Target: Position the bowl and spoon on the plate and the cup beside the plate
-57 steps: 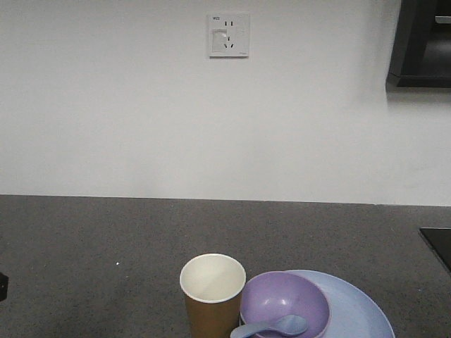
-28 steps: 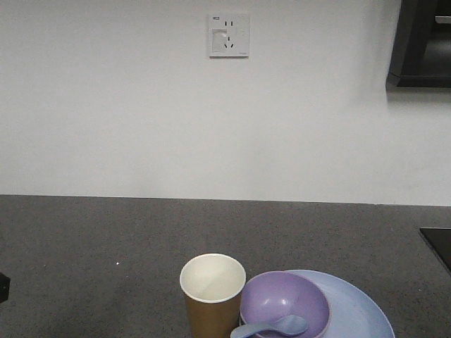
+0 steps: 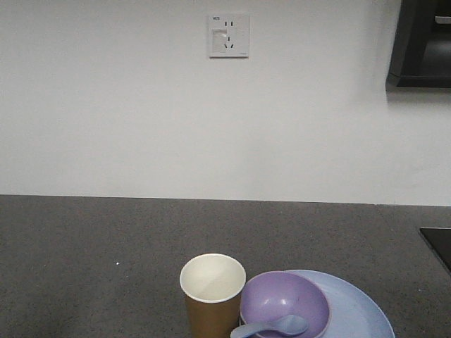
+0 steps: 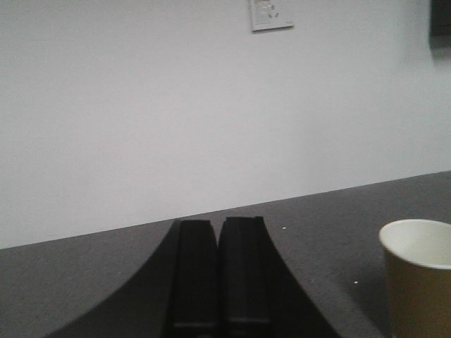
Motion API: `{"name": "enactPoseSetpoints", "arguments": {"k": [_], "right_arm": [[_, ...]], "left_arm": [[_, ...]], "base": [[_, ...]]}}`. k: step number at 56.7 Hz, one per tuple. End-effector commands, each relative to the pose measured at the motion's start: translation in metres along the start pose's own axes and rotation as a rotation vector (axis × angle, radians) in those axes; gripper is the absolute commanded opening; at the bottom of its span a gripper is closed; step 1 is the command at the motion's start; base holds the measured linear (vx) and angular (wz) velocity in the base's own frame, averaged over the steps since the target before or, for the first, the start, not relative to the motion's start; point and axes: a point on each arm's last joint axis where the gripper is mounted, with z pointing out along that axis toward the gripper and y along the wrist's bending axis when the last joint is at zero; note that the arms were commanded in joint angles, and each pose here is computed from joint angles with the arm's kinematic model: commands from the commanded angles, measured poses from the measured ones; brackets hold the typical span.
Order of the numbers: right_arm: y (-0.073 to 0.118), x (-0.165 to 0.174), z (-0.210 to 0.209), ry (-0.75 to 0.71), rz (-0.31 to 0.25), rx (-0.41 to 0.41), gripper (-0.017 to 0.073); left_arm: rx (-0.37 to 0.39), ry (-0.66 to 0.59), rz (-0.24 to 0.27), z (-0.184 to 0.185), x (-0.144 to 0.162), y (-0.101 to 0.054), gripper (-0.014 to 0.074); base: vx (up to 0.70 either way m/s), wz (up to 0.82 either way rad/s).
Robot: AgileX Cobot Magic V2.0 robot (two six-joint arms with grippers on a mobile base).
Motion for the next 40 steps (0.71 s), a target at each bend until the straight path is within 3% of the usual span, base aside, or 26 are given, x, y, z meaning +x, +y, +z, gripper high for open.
{"name": "enactPoseSetpoints", "arguments": {"k": [1, 7, 16, 22, 40], "right_arm": [[-0.001, -0.016, -0.003, -0.106, -0.006, 0.011, -0.0012], [-0.001, -0.016, -0.003, -0.106, -0.006, 0.011, -0.0012], [-0.001, -0.016, -0.003, -0.106, -0.006, 0.011, -0.0012], [-0.001, -0.015, -0.004, -0.105, -0.006, 0.011, -0.0012], [-0.001, -0.015, -0.004, -0.106, -0.006, 0.011, -0.0012]], "left_arm": [[-0.056, -0.116, -0.008, -0.015, 0.014, 0.003, -0.0006], [-0.106, -0.115, -0.046, -0.031, 0.053, 0.004, -0.0006], [-0.150, -0.161, -0.036, -0.043, 0.096, 0.003, -0.0006], [-0.164, -0.096, -0.013, -0.041, 0.101, 0.004, -0.0006], [-0.164, -0.093, -0.015, -0.041, 0.101, 0.004, -0.0006]], "base": [[0.00, 0.00], [0.00, 0.00], [0.00, 0.00], [0.00, 0.00], [0.00, 0.00]]}}
